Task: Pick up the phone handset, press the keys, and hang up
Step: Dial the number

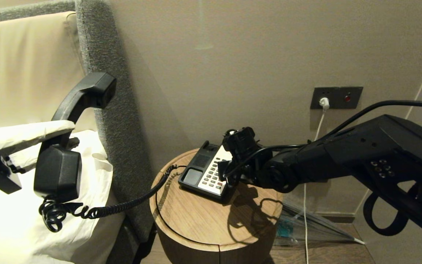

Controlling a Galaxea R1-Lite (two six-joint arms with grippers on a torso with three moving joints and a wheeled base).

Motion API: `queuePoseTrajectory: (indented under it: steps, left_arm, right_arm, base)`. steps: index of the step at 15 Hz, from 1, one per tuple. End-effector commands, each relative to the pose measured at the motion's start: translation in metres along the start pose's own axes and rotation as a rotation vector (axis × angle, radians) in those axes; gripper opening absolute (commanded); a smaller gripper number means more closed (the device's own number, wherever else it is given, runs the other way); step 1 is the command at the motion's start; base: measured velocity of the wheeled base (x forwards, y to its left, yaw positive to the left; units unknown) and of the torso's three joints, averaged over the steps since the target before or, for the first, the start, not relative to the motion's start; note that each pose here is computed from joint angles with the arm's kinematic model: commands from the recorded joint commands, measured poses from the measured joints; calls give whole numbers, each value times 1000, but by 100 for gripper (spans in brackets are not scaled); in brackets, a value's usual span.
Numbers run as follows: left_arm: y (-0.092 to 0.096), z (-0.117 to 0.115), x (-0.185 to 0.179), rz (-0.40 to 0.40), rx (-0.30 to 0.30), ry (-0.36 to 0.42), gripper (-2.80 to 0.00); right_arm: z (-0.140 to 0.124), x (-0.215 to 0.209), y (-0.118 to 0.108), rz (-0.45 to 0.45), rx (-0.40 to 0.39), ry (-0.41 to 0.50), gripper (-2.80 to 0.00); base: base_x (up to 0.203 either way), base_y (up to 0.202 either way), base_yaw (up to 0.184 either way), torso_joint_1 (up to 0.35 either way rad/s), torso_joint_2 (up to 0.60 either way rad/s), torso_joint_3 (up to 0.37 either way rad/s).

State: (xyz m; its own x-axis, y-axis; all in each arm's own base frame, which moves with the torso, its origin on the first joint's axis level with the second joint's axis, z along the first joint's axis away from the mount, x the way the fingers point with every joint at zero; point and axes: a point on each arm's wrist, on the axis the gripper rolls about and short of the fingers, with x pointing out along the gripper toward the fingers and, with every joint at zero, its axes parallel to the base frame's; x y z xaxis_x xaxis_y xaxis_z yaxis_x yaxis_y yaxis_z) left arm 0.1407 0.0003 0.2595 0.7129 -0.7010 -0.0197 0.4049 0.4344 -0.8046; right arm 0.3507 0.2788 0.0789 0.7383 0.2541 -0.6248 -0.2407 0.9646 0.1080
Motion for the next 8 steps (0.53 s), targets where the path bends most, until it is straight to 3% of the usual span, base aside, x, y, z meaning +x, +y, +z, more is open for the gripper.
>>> queuePoseTrajectory:
  steps: [1, 8]
  left_arm:
    - [1, -1, 0, -3, -7, 5, -280]
    - [-1, 0, -1, -5, -1, 1, -280]
  right_arm:
    - [-4, 3, -1, -6, -2, 14, -280]
    - [6, -6, 2, 10, 14, -20, -280]
  base:
    - [0, 0, 0, 0, 0, 0]
    - [0, 0, 0, 0, 0, 0]
